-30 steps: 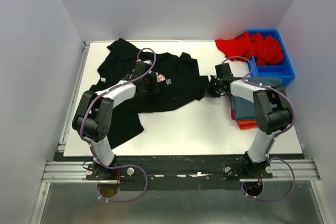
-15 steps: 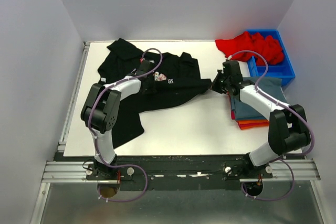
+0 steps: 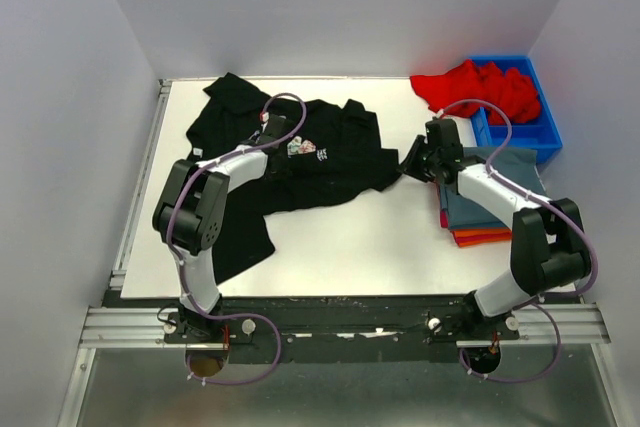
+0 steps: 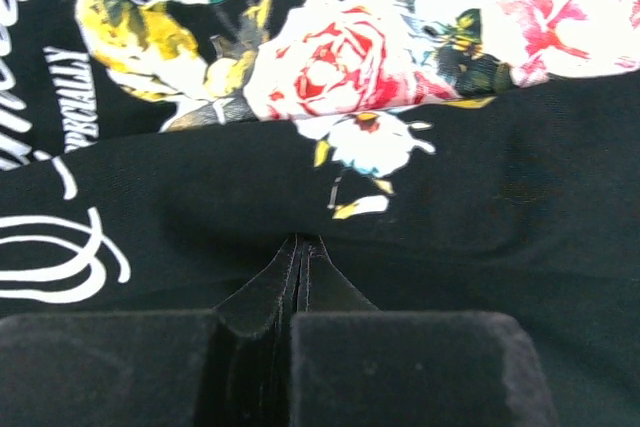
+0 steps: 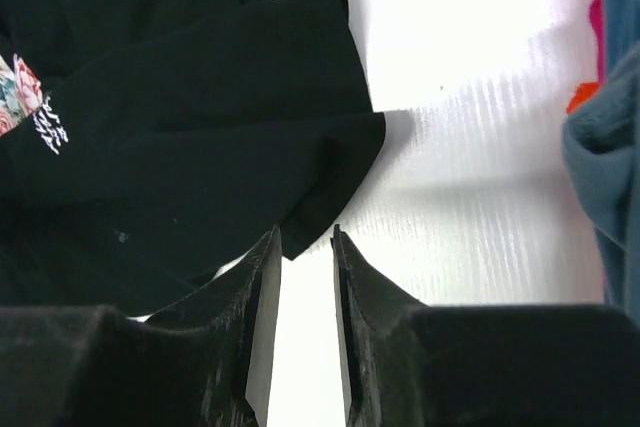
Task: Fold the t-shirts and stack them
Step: Flatten out the tshirt
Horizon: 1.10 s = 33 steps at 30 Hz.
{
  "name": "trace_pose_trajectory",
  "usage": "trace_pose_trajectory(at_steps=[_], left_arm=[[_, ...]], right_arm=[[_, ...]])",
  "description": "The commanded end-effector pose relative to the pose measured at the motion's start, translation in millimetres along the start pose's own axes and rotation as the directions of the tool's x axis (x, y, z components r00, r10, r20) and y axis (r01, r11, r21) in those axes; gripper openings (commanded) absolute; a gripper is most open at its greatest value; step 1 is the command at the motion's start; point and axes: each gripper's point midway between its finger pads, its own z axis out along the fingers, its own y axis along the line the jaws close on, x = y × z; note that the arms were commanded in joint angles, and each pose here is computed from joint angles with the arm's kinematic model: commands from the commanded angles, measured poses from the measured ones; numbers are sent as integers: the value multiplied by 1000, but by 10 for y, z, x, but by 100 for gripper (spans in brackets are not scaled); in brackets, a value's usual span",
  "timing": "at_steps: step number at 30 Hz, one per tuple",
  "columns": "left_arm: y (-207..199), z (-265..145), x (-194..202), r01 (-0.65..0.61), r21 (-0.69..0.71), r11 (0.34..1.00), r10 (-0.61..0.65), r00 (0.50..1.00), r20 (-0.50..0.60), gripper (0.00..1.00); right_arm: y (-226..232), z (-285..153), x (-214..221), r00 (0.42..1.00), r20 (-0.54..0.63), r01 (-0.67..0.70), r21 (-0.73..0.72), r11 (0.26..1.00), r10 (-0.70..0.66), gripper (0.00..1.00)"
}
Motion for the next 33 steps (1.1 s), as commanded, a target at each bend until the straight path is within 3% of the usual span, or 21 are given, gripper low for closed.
trace_pose_trajectory(at_steps=[1, 4, 8, 12, 14, 25, 33], left_arm=[[289, -136, -18, 62, -89, 994, -60, 998, 30, 0], [212, -258, -98, 83, -25, 996, -81, 993, 81, 0], [126, -391, -153, 80, 45, 996, -85, 989, 120, 0], [-98, -534, -185, 59, 184, 981, -89, 984, 156, 21], [-177, -572, -189, 48, 217, 975, -84, 984, 159, 26], [-724, -574, 15, -50, 389, 920, 13, 995, 97, 39], [-1051, -609, 156, -132, 475, 870, 105, 991, 84, 50]], right_arm=[[8, 174, 220, 996, -90, 11, -38, 999, -14, 31], [4, 270, 336, 990, -141, 9, -49, 999, -16, 28], [-49, 343, 404, 987, -162, 11, -31, 999, -16, 32], [-45, 414, 461, 983, -185, -2, -36, 999, -4, 36], [-37, 440, 465, 982, -190, -8, -37, 999, 0, 38], [18, 418, 363, 990, -142, -13, -59, 998, 5, 47], [101, 527, 405, 985, -173, -21, -95, 995, 4, 47]])
